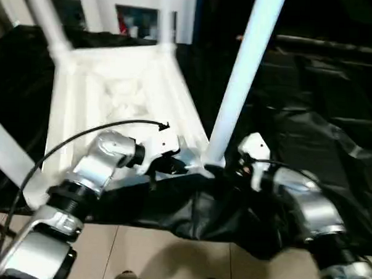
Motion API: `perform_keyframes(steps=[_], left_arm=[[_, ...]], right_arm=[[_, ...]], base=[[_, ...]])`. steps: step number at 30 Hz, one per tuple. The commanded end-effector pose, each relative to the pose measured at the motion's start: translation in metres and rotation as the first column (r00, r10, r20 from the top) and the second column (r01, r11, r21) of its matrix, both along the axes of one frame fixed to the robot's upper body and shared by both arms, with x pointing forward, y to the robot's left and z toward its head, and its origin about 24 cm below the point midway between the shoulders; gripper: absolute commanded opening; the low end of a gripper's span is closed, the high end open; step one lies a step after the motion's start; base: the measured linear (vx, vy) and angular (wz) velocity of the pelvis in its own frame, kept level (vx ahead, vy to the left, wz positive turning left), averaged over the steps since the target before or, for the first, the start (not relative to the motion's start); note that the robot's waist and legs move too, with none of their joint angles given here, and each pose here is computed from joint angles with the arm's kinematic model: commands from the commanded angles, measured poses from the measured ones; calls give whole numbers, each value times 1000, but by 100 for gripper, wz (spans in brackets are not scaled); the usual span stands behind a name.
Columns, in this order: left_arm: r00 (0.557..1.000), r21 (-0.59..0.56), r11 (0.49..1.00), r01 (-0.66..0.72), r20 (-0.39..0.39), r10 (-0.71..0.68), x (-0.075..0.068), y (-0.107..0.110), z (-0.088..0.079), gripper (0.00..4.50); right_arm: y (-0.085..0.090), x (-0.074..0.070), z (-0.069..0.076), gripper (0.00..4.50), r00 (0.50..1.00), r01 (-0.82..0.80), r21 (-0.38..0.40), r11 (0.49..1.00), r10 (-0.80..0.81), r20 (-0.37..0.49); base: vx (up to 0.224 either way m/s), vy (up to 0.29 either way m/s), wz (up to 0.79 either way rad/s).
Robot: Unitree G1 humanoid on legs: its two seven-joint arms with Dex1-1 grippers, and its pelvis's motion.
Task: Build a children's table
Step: Rotate leg to tighten
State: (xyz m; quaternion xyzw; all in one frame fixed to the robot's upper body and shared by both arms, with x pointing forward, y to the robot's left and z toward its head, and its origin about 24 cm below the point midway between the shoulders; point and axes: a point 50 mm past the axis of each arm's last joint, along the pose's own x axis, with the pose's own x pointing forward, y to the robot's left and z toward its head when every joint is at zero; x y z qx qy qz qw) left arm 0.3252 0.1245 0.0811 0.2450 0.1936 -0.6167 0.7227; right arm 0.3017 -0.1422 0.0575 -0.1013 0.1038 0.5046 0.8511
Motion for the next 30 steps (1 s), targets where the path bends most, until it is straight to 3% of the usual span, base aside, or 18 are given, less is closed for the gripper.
perform_keyframes(steps=[1,8,20,22,30], left_arm=[[985,65,990,127,-124,-118,-15,-5,-22,0],[969,63,979,195,-164,-182,-18,-1,-17,0],[969,68,977,200,-163,-187,-17,0,-17,0],[969,68,978,198,-162,-185,-17,0,-17,0],[972,73,980,186,-158,-173,-17,3,-18,0]], right_arm=[[7,-14,-4,319,984,-166,-8,986,166,-60],[-2,-14,12,319,968,-251,-37,967,249,-32],[9,-13,15,319,950,-310,-15,951,309,-51],[9,-13,13,286,948,-314,-17,949,312,-62],[7,-13,9,240,940,-333,-43,942,328,-91]], base=[[91,-16,9],[37,2,-1],[0,0,0],[0,0,0],[0,0,0]])
